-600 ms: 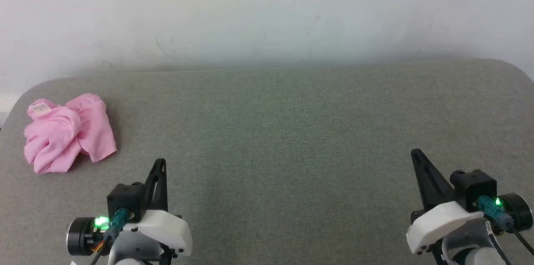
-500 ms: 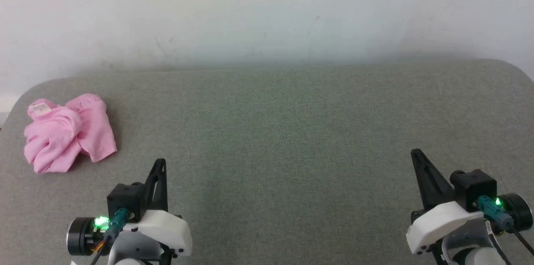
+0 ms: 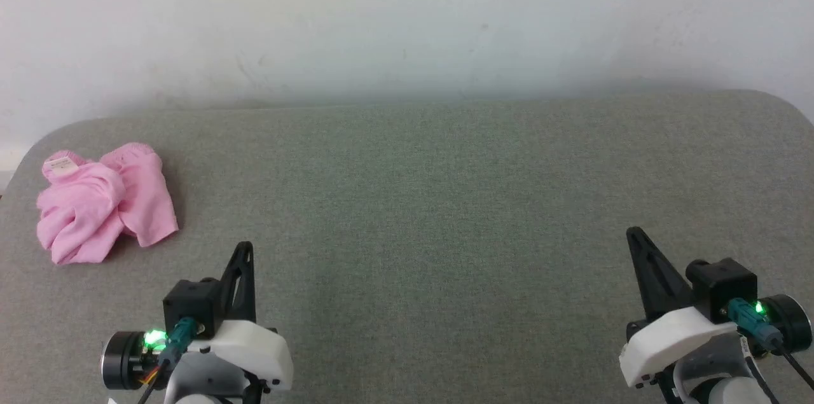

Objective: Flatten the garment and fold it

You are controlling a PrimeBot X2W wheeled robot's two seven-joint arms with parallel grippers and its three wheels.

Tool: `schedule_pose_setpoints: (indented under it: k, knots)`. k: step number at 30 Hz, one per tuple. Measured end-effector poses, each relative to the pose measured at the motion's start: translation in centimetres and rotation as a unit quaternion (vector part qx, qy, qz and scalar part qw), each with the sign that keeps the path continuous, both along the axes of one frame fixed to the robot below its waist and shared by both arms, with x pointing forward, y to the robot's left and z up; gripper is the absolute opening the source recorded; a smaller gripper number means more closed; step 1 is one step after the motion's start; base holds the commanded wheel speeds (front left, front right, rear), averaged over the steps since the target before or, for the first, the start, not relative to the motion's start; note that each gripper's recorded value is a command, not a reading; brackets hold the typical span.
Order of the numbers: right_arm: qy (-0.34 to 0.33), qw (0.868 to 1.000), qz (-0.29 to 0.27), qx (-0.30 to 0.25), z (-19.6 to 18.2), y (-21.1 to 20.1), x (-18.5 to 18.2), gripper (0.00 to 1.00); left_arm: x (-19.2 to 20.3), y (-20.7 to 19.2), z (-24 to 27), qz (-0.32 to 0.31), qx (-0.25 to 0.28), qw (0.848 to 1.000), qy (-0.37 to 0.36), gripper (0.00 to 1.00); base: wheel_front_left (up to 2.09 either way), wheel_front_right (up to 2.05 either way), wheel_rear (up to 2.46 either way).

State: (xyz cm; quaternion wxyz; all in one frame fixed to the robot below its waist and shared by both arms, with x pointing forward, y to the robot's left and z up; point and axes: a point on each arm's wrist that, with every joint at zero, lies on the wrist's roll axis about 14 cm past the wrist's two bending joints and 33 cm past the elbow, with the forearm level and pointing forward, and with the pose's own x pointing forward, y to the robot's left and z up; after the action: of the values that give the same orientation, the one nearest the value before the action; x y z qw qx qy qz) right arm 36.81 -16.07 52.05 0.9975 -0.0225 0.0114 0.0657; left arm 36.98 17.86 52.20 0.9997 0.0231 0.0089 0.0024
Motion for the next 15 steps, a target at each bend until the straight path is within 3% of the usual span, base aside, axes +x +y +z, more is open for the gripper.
schedule_pose_setpoints:
  k: [15]
  knots:
    - [0.0,1.0,0.0,0.0,0.0,-0.01,0.0,0.0,0.0,0.0,0.0,0.0,0.0,1.0,0.0,0.0,0.0,0.0,0.0]
